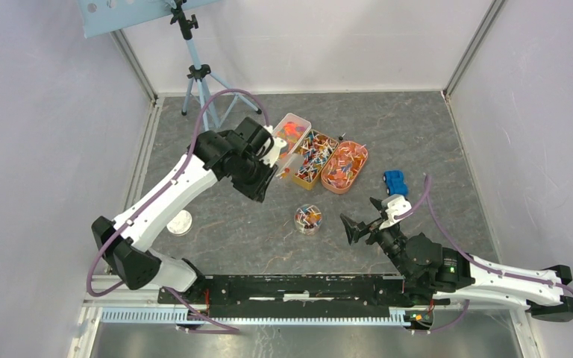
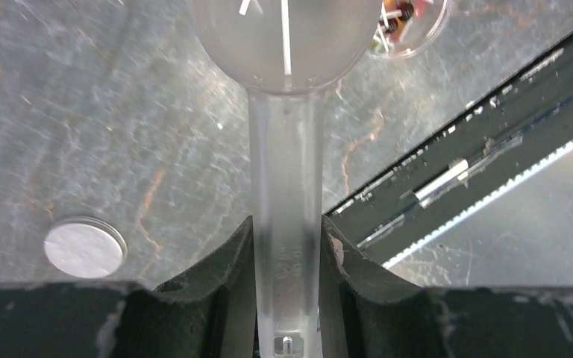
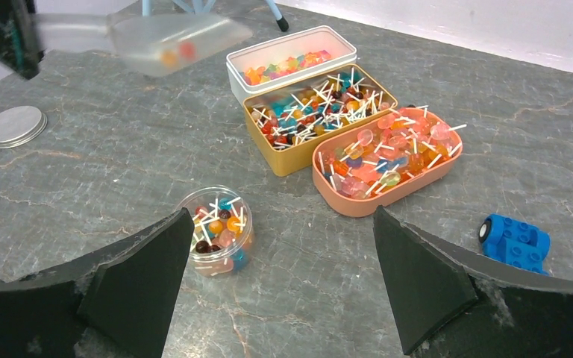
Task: Pack the candies
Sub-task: Scoop the fake candies from the storage box, then place the fake candies in the packing bottle.
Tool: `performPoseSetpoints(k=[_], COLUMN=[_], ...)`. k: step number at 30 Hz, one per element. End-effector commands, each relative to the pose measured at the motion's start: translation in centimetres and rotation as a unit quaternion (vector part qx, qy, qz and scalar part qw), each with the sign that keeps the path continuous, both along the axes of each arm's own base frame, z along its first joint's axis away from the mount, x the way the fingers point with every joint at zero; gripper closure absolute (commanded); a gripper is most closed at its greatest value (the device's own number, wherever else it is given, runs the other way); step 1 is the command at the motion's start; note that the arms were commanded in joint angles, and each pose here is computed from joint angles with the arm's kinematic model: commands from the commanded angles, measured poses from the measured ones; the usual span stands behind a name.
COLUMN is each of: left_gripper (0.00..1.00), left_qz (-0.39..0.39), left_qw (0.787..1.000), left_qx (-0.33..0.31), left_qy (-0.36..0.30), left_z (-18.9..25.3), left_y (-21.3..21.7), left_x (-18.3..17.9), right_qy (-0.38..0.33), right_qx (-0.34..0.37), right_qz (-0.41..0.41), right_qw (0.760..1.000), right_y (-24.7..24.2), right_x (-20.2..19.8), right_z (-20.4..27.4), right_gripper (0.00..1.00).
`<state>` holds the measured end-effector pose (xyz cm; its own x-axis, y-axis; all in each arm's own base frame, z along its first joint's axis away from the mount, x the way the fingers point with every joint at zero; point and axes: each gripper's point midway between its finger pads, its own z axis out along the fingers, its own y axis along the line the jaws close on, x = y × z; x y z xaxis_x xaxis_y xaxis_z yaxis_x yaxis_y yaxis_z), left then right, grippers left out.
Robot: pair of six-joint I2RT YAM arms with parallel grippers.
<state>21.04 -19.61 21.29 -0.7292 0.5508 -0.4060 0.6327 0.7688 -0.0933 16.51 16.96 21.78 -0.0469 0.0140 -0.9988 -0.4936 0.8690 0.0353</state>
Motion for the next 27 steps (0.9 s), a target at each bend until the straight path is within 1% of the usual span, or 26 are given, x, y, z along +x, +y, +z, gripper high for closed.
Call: performPoseSetpoints(k=[1, 9, 20, 27], left_gripper=[0.98, 0.98, 0.98, 0.98], left_qz=[0.010, -0.008, -0.018, -0.026], left_qw=[0.999, 0.997, 0.992, 0.989], left_qx=[-0.004, 0.025, 0.059, 0.072], left_qy=[0.046, 0.076, 0.114, 0.128], left_z=[0.0, -0.1, -1.7, -2.3], left_y=[0.3, 0.5, 0.1, -0.4], left_x=[-4.1, -8.2, -10.4, -10.8], right_qy=[0.000, 0.005, 0.002, 0.001], right_qx=[0.036, 0.043, 0.057, 0.060], right_qz=[-0.005, -0.006, -0.003, -0.006], right_qw=[0.999, 0.999, 0.998, 0.998], right_y=[0.0, 0.0, -0.7, -0.9], right_x=[0.0, 0.0, -0.2, -0.2], right_z=[2.0, 1.7, 2.5, 2.2], right_gripper=[0.02, 0.02, 0.02, 0.02])
